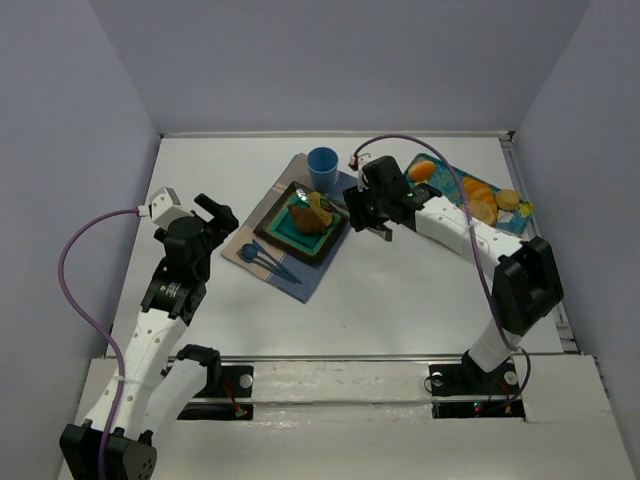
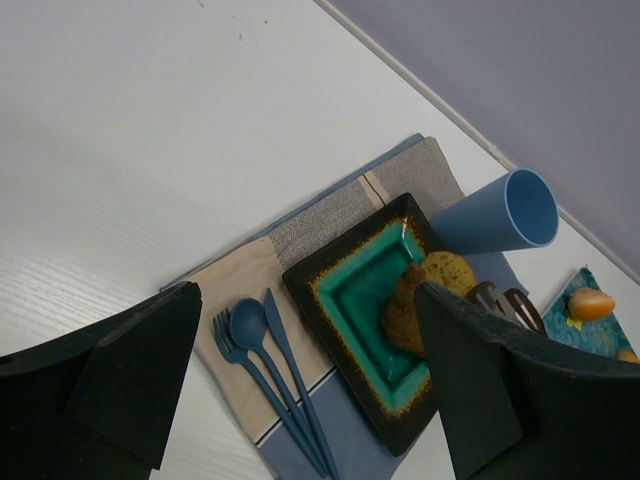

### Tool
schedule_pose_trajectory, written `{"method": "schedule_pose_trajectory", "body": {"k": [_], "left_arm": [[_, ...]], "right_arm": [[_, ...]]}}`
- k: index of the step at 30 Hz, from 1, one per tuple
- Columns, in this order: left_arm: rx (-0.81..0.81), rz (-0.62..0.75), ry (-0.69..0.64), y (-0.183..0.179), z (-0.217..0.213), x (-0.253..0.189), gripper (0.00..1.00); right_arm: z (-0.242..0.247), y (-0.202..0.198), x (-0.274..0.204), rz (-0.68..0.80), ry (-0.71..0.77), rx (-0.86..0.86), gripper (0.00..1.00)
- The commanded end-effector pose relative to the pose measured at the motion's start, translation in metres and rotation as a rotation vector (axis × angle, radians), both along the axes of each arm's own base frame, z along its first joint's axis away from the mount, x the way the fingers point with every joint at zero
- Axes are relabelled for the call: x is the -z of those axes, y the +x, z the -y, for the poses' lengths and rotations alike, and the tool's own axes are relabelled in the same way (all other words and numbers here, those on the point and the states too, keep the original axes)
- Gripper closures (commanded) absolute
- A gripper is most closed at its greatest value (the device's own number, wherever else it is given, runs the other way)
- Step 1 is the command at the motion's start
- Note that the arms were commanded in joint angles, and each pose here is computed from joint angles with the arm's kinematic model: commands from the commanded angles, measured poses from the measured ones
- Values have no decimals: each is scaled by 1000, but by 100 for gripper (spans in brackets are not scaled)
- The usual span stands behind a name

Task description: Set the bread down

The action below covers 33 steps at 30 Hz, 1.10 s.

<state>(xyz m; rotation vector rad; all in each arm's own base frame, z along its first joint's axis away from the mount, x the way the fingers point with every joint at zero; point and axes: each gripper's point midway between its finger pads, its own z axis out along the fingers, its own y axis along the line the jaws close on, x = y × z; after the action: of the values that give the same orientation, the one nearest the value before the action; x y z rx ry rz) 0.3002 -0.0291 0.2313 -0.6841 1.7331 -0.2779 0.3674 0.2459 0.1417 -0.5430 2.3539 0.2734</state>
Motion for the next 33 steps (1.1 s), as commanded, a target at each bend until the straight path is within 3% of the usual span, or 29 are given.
{"method": "schedule_pose_trajectory", "body": {"k": [1,16,21,26,33], "left_arm": [[0,49,-12,1,1,-9,1],[2,62,-15,-1,0,-12,1],[5,60,-16,-1,1,-12,1],[8,60,-20,-1,2,-11,1],[21,49,-23,2,5,-8,1]], "right_arm": [[-2,11,-55,127,81,60,39],[27,2,-93,224,93,166,39],[50,-8,-103,250,107,292,39],[69,-46,-67,153,158,386,40],[78,-93,5,2,178,376,37]]}}
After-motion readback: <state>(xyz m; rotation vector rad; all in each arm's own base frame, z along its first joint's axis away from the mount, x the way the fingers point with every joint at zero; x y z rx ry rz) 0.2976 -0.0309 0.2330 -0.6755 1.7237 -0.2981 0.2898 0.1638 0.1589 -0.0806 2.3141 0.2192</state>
